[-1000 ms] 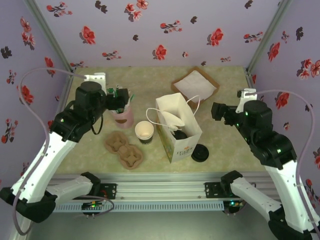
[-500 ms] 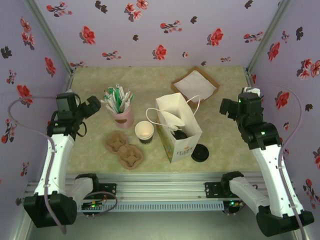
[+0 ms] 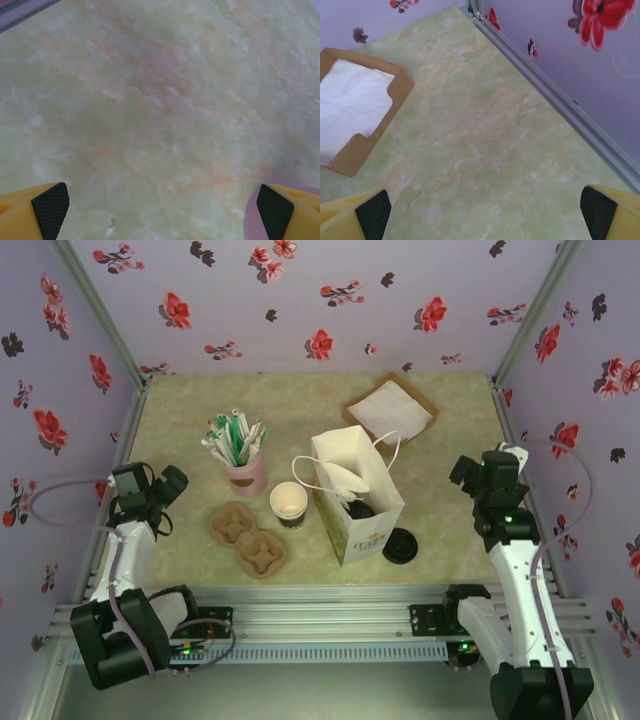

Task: Pack the takeout coffee

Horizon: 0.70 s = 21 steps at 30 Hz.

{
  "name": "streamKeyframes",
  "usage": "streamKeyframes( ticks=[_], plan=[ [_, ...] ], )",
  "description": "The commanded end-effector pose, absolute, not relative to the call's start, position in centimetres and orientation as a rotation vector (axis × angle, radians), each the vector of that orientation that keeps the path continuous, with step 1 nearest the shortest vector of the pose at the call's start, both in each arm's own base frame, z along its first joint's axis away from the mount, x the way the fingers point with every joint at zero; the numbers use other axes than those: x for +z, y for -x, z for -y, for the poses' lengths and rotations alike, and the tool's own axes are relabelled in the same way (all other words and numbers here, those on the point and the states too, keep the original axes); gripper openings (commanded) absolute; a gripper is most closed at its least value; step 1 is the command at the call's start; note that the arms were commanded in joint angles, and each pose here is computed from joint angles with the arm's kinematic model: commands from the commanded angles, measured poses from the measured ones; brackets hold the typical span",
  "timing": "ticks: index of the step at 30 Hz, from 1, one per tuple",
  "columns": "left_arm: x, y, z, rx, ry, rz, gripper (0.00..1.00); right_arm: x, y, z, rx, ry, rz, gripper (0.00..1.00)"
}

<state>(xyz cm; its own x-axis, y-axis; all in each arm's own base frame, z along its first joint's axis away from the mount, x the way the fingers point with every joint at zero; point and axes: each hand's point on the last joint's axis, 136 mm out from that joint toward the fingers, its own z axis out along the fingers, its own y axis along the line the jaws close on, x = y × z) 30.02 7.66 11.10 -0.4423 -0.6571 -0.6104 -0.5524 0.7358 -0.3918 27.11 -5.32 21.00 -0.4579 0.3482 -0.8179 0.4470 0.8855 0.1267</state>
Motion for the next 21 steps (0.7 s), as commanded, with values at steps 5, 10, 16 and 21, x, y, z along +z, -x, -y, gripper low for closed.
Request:
streamKeyframes(
  ticks=[5,10,16,21],
  plan=[
    [10.5,-31.3,-9.0,-0.06,0.762,-2.124,0.99,19.5,-28.1,5.7,-0.119,-0.559,-1.952,0.99],
    [10.2,-32.5,-9.1,-0.024,0.637,-2.098,0.99,17.5,-28.3,5.8,-0.119,-0.555,-1.929,0.99],
    [10.1,-33.9,-8.9,-0.042,0.549,-1.996,0.99,15.2,-28.8,6.9,-0.177,-0.595,-1.891,0.99],
    [10.3,-35.8,-8.6,-0.083,0.501,-1.946,0.99,13.7,-30.0,7.2,-0.186,-0.62,-1.866,0.99]
  ],
)
